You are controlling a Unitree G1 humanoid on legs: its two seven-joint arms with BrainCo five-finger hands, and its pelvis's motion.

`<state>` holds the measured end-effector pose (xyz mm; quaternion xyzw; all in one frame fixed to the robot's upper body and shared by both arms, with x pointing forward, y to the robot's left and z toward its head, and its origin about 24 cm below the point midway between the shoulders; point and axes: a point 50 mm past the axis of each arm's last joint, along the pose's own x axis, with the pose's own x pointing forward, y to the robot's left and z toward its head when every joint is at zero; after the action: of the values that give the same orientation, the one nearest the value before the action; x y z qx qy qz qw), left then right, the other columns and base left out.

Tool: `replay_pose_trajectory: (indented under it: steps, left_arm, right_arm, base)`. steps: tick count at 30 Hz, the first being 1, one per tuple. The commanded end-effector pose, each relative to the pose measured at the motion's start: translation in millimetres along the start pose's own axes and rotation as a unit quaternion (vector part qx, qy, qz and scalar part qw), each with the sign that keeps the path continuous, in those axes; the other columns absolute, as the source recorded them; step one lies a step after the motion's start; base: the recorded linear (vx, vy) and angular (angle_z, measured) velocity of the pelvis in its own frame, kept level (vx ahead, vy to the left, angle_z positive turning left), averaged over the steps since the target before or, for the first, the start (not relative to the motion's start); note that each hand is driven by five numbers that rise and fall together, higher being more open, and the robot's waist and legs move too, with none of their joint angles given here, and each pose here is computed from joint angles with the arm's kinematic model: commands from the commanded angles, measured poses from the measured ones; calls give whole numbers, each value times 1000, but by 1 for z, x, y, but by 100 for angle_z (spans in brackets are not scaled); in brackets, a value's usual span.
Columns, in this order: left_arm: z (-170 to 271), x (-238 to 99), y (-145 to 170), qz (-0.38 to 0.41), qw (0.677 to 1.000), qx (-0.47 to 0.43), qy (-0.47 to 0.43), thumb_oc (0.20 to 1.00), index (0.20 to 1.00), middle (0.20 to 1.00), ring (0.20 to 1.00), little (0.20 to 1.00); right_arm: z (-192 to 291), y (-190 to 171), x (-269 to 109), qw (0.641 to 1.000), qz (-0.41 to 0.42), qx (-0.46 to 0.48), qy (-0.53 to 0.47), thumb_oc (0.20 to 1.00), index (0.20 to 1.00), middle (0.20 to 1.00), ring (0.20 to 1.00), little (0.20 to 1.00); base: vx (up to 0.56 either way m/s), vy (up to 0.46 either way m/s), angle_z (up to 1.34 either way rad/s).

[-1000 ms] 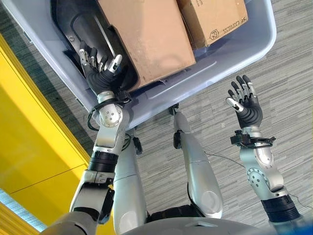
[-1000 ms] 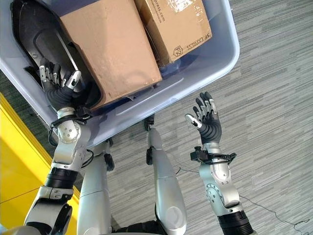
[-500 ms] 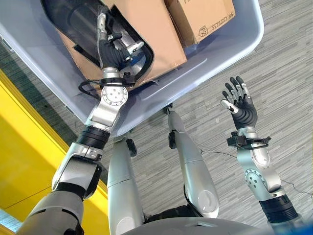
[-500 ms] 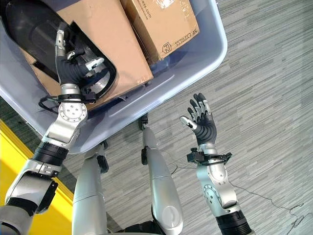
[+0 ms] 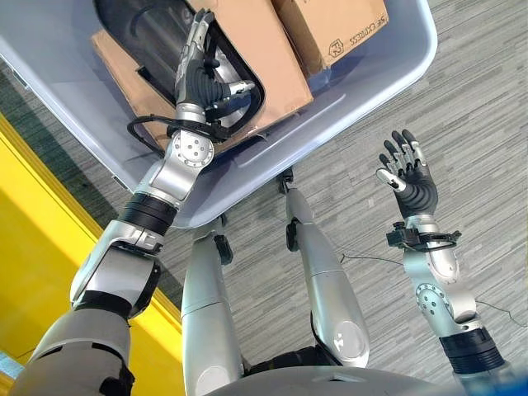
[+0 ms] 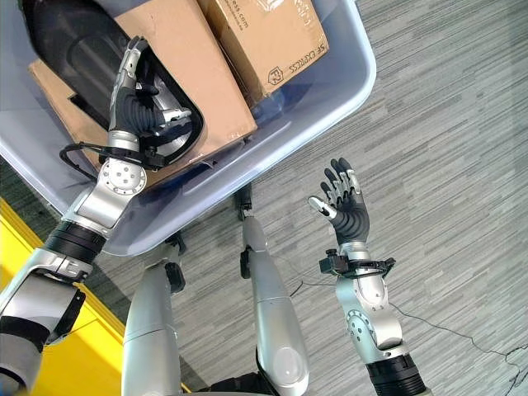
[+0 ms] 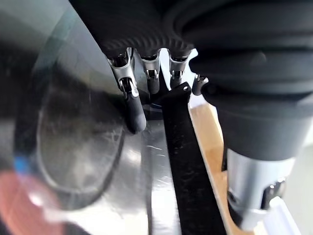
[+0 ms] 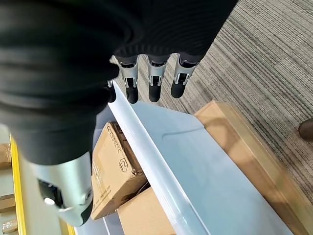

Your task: Move parts from the plastic box to the shelf.

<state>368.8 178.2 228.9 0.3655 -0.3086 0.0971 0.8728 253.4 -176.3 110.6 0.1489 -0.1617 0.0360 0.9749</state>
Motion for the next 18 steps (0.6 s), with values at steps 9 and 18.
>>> replay_pose_trajectory:
  steps: [9, 18]
  left_arm:
    - [-48, -35, 6, -171, 961, 218, 21, 1000, 1000, 1000, 1000, 1000]
    - [-42, -42, 2, -220, 944, 245, -12, 1000, 1000, 1000, 1000, 1000]
  right_arm:
    - [38, -25, 3, 997, 4, -38, -74, 1000, 1000, 1000, 1000, 1000]
    - [41, -24, 5, 996, 22, -53, -70, 1000, 1000, 1000, 1000, 1000]
  base:
    - [0, 0, 0]
    - [2, 1, -2]
